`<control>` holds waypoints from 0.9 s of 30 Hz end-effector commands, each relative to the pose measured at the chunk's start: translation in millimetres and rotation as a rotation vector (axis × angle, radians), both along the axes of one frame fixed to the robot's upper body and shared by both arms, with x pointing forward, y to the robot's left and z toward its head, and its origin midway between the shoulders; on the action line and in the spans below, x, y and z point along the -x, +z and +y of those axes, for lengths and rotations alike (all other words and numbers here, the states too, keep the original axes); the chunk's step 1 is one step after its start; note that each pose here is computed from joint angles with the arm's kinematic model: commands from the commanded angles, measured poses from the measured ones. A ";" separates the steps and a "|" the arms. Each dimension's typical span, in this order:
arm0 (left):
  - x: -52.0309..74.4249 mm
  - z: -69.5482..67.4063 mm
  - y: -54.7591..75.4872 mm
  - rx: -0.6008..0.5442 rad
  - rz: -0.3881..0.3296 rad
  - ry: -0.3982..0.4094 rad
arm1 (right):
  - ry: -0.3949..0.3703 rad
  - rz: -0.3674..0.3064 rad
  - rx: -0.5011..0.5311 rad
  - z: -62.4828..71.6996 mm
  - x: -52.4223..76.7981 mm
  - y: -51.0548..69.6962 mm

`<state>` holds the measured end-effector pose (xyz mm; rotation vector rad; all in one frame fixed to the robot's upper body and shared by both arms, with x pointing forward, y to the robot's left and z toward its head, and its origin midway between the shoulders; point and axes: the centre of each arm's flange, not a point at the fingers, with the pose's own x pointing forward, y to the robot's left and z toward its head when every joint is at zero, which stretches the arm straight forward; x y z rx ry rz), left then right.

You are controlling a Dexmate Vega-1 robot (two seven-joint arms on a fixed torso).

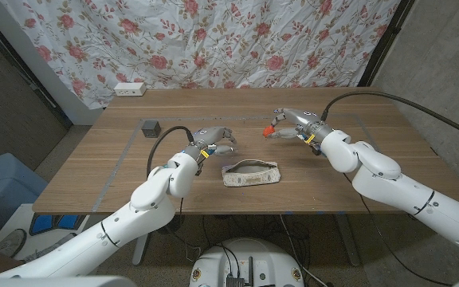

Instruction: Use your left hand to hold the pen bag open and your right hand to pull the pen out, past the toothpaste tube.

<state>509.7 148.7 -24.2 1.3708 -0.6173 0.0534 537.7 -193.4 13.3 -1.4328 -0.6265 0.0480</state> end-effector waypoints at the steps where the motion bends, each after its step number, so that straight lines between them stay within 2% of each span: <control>1: -5.0 10.6 1.5 0.063 -0.016 -0.019 | -0.049 -0.001 0.013 -5.2 -11.9 5.9; 12: -11.5 18.4 7.2 0.110 -0.036 -0.025 | -0.087 0.019 0.023 -10.0 -22.5 9.7; 27: -22.1 33.3 10.7 0.212 -0.048 -0.037 | -0.096 0.040 0.031 -12.0 -44.6 0.5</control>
